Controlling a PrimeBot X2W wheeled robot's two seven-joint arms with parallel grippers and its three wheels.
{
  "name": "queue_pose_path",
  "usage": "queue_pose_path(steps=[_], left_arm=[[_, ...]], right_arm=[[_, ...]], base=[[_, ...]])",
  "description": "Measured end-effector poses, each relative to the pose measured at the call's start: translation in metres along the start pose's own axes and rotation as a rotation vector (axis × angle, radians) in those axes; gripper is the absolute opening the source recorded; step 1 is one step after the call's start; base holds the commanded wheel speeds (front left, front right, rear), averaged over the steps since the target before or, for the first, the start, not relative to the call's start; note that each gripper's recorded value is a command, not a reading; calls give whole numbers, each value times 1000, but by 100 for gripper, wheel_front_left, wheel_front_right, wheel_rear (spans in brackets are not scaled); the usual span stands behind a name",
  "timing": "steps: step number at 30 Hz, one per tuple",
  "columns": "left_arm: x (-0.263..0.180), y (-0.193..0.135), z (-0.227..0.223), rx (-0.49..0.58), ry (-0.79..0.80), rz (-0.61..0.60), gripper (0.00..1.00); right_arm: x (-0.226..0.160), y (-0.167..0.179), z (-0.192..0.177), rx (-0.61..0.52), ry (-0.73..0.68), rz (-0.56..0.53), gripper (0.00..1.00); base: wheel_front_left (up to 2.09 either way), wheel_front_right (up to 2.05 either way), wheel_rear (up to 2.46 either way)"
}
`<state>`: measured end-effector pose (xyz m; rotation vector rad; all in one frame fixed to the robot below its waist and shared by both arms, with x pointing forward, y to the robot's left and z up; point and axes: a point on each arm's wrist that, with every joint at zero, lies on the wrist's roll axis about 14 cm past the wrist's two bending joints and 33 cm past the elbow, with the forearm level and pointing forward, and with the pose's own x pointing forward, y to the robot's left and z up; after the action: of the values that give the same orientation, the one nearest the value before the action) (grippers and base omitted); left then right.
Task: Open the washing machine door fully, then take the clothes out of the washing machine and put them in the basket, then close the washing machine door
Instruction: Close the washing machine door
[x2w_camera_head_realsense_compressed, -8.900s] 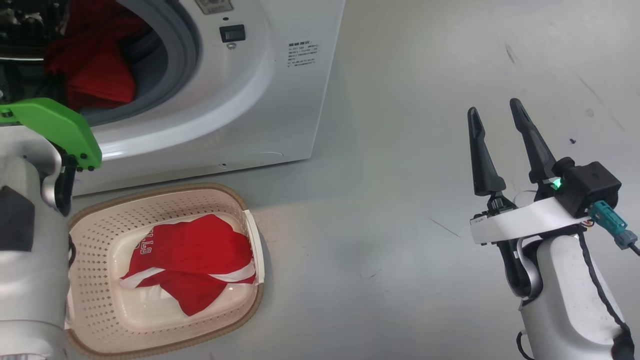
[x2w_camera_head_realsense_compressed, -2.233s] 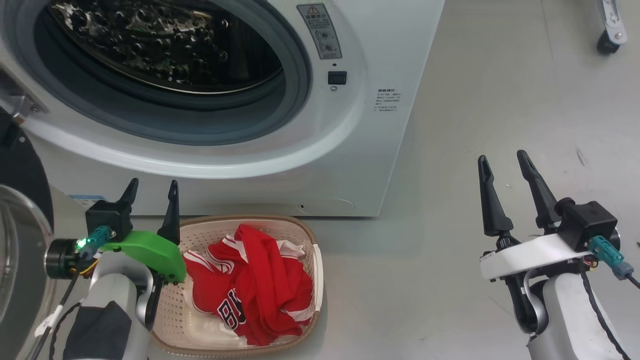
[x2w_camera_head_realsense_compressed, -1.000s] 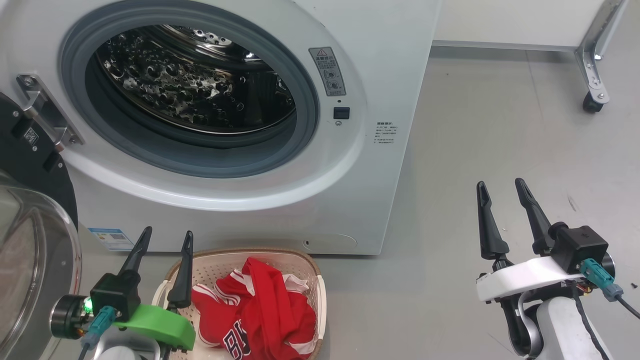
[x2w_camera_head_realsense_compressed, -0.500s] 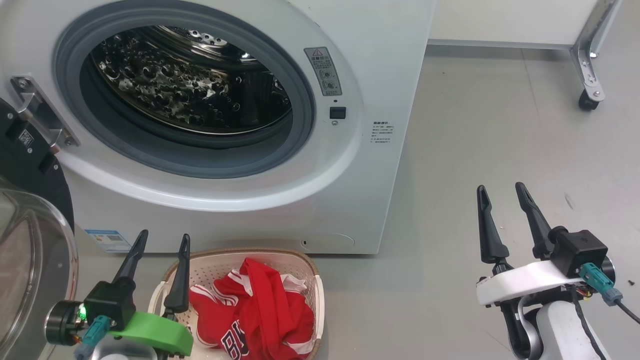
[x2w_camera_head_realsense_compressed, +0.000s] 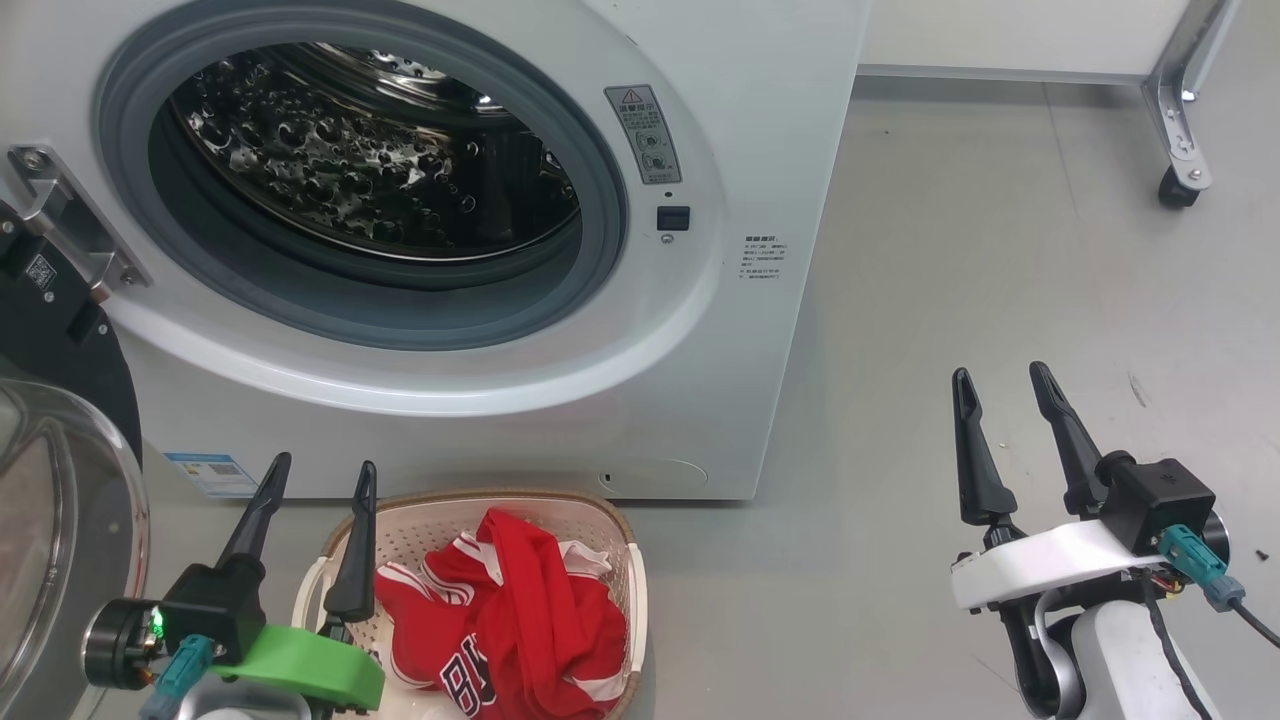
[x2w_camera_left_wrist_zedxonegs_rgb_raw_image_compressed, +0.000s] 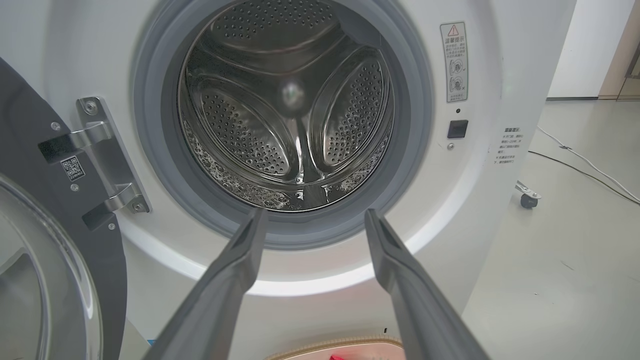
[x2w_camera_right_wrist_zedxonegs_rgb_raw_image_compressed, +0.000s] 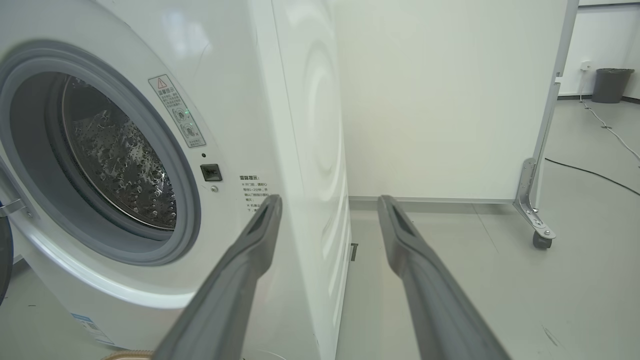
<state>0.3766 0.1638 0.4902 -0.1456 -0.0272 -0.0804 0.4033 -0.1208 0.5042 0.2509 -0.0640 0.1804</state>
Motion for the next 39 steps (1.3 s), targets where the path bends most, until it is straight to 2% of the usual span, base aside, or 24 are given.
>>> queue_pose_path(steps=[23,39], left_arm=[[-3,-1,-5,-20,15,4,100],[-4,0,-6,-21,17,5,100]], right_arm=[[-1,-1,-1,0,3,-3,100],[-1,0,-2,0,5,0,100]], base=[[-3,4,-2],[-50,50,0]])
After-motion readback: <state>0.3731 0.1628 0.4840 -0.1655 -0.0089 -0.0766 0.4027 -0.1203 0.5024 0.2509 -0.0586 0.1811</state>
